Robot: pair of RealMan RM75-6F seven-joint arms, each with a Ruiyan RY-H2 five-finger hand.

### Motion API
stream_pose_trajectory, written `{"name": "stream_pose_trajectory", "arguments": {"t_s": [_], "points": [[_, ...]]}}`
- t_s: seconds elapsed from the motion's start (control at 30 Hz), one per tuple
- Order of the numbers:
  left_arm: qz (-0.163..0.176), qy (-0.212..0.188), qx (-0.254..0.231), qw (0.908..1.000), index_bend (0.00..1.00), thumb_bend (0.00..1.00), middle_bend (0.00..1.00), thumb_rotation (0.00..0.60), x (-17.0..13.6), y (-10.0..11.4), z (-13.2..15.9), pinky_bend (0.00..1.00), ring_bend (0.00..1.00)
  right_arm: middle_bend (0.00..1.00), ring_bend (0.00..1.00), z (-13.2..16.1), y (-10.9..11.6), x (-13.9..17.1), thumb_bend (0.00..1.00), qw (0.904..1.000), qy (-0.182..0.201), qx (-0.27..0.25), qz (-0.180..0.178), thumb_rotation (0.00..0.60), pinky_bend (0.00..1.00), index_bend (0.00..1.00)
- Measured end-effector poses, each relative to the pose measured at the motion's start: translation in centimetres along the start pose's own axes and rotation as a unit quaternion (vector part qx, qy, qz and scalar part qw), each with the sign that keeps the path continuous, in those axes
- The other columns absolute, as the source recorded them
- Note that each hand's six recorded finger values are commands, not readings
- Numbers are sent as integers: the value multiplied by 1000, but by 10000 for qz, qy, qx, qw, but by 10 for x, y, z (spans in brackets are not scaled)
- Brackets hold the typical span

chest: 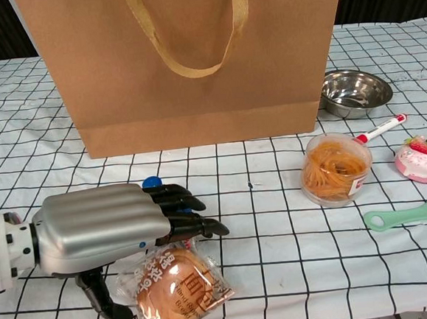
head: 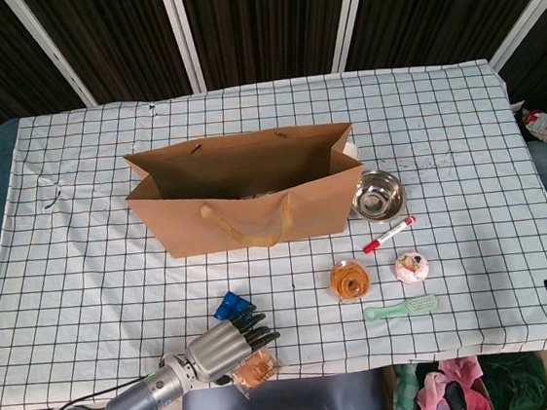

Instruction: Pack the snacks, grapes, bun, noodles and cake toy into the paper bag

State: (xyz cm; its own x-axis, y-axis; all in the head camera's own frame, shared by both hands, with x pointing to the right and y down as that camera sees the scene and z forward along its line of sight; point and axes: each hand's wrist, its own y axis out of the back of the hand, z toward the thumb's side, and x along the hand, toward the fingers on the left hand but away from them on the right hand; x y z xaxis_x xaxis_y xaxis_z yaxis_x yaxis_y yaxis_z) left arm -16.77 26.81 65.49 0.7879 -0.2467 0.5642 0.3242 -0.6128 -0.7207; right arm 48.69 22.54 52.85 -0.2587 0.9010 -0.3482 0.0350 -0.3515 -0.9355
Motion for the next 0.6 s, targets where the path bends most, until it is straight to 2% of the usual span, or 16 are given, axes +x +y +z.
{"name": "stream_pose_trajectory", "arguments": {"t_s": [0.13, 0.27, 0.37, 0.6], "points": [[-8, -4, 58, 10000, 133, 240, 247, 600, 4, -2, 0, 65, 83, 87, 201, 0, -1, 0, 191, 10000, -4, -21, 19, 600, 252, 82], [51, 6, 91, 9999, 213, 340, 312, 600, 6, -1, 1, 114, 135, 87, 201, -1, -1, 0, 191, 10000, -7, -32, 38, 600, 252, 82], [164, 49, 133, 9998, 253, 360, 339, 600, 7, 1, 0, 123, 150, 87, 202, 0, -1, 0, 191, 10000, 7, -39, 53, 600, 252, 82], [371, 159, 135, 9991, 256, 360, 338, 600, 6, 6, -5, 123, 150, 87, 202, 0, -1, 0, 193, 10000, 16, -36, 62, 600, 252, 82]]}}
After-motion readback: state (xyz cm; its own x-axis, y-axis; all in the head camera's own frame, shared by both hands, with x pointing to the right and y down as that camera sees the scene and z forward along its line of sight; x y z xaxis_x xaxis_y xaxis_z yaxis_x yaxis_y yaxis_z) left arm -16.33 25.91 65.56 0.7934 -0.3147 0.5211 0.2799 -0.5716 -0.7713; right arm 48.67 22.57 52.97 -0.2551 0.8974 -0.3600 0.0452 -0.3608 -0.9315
